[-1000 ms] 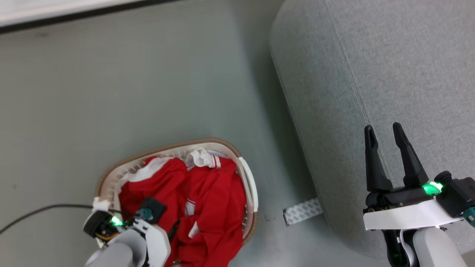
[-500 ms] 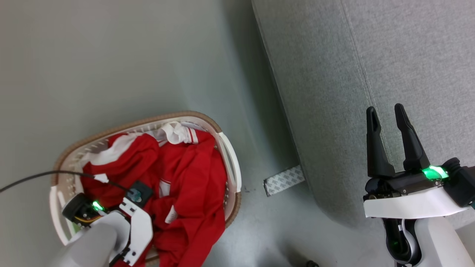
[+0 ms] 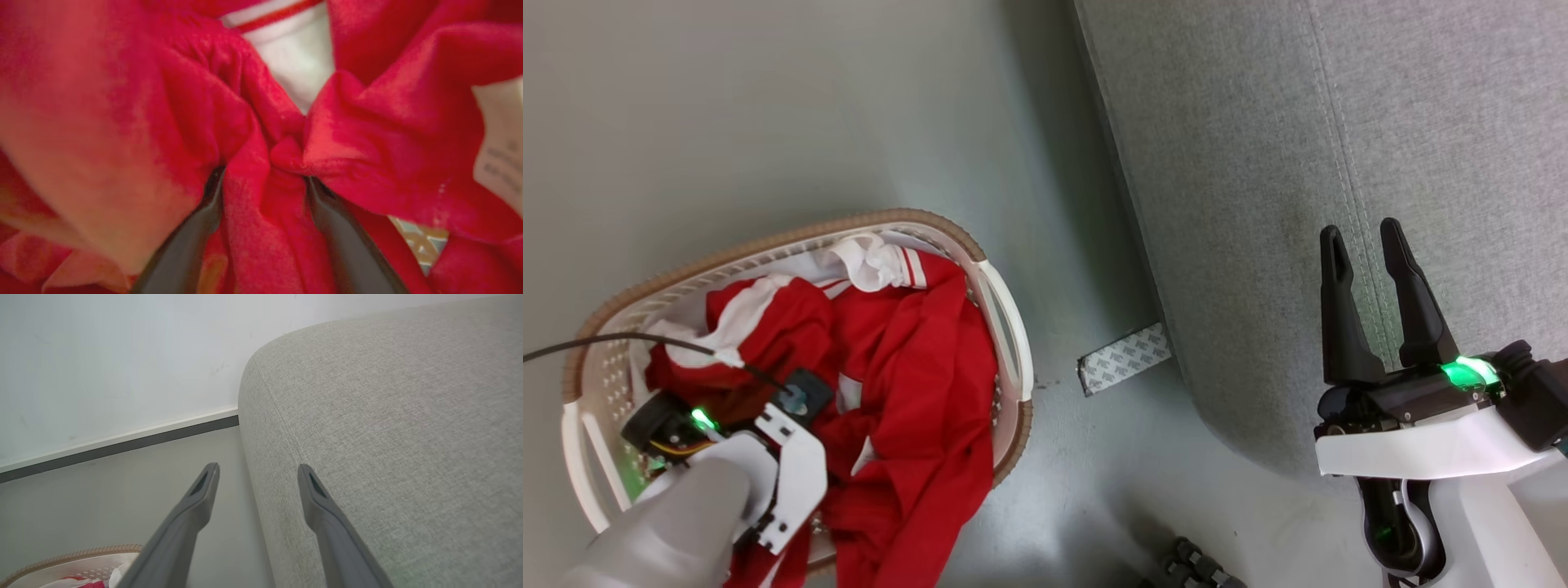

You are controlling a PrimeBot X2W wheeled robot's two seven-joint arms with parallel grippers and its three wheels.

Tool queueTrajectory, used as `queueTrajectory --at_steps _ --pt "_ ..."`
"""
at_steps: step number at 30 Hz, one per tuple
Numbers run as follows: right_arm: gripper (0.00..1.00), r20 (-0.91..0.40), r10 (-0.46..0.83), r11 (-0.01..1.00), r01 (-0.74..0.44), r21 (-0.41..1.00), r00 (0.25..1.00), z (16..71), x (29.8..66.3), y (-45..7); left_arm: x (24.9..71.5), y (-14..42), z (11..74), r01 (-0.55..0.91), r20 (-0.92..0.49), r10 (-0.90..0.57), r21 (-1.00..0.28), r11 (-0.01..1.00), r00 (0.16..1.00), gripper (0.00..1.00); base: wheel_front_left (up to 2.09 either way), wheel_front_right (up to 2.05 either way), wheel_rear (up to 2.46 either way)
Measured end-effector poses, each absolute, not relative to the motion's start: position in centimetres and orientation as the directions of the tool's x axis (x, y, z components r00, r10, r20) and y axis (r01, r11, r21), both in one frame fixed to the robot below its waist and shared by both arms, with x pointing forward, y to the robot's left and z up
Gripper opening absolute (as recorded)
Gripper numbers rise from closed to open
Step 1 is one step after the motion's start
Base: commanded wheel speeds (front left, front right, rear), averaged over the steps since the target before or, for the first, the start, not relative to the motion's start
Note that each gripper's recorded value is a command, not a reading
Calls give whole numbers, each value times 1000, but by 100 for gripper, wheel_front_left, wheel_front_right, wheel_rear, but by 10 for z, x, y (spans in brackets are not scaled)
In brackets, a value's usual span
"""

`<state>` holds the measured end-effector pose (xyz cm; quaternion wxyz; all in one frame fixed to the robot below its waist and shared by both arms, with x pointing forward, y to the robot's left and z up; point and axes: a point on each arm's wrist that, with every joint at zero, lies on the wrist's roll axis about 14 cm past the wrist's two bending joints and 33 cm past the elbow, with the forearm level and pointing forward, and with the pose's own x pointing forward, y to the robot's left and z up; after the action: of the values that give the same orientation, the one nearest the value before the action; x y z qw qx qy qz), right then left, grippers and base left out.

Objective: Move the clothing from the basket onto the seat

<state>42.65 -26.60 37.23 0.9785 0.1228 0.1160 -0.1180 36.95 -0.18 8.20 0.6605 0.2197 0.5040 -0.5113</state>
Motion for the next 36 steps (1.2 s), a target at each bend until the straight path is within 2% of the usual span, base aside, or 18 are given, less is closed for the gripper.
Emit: queueTrajectory --at_steps 1,2,3,12,17,28,36 --pt "100 -261 -204 942 262 210 944 371 426 -266 370 -2 80 896 -889 -457 -227 382 -31 39 0 0 0" --pt "100 -264 -205 942 263 208 943 370 426 -267 369 -2 79 893 -888 -460 -231 386 -31 12 0 0 0" --pt "100 -265 -206 942 264 207 942 369 426 -267 369 -2 78 892 -885 -465 -233 387 -29 0 0 0 0" --pt "100 -235 -195 947 245 206 952 380 430 -265 373 -3 93 876 -866 -500 -232 424 13 0 0 0 0" --pt "100 -192 -194 951 233 205 962 398 430 -266 378 -14 120 862 -836 -546 -229 452 64 0 0 0 0" --pt "100 -77 -162 963 175 207 984 445 425 -255 396 -40 208 829 -718 -654 -200 522 239 0 0 0 0" --pt "100 10 -106 971 101 218 994 477 426 -235 402 -33 270 747 -623 -675 -210 630 394 0 0 0 0"
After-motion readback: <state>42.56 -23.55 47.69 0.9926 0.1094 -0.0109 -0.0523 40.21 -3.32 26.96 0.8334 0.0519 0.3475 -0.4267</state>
